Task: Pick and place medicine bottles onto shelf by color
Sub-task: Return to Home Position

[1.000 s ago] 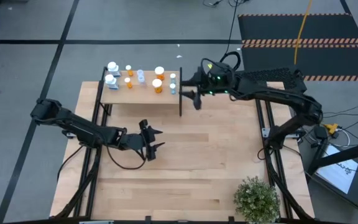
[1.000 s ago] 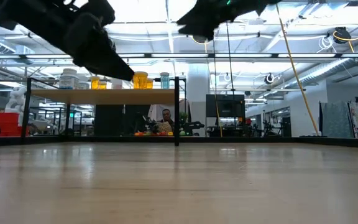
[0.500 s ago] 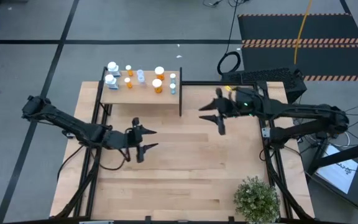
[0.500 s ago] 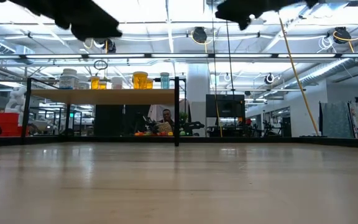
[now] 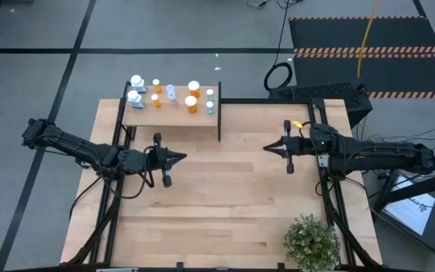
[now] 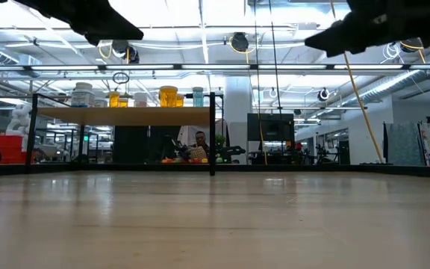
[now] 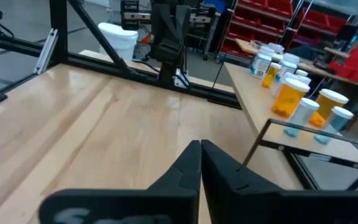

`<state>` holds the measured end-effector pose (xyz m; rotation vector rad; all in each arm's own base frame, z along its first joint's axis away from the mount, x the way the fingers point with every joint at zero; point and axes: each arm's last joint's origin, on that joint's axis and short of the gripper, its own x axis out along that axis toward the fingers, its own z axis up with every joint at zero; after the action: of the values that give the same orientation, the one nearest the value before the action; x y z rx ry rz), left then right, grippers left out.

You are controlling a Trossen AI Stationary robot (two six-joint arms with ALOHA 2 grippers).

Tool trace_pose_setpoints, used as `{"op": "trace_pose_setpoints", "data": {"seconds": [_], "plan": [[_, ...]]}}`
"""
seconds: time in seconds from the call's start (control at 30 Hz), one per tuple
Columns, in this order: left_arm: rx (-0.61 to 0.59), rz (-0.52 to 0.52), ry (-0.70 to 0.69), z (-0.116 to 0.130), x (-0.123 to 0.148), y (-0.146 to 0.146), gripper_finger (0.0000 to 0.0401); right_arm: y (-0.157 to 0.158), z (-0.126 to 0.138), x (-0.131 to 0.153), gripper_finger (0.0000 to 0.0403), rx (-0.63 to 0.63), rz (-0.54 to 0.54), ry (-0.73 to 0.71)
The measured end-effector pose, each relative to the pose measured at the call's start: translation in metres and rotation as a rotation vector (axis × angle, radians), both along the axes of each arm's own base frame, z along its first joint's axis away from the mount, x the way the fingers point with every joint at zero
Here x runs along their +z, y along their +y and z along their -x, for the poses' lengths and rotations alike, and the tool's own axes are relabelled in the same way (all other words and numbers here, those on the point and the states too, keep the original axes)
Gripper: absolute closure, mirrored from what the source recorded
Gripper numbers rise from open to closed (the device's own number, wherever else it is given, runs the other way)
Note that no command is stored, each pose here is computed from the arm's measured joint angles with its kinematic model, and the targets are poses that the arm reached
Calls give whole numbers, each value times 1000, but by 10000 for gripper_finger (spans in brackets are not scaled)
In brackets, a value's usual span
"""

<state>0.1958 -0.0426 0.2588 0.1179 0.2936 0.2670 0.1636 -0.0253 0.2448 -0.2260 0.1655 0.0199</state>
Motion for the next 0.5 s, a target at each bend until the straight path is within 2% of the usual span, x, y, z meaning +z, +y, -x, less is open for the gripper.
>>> {"op": "trace_pose_setpoints", "data": {"seconds": [0.07,0.2,0.33,0.5], "plan": [[13,6,-12,-1,1,2,396,1,7,-4,400,-1,18,-11],[-15,33,39,0,-5,1,391,2,15,-19,402,2,19,-11],[-90,60,72,5,-23,-6,397,3,20,-38,402,2,25,-8],[-64,110,40,16,-52,-6,398,4,23,-56,402,1,28,-53]]}}
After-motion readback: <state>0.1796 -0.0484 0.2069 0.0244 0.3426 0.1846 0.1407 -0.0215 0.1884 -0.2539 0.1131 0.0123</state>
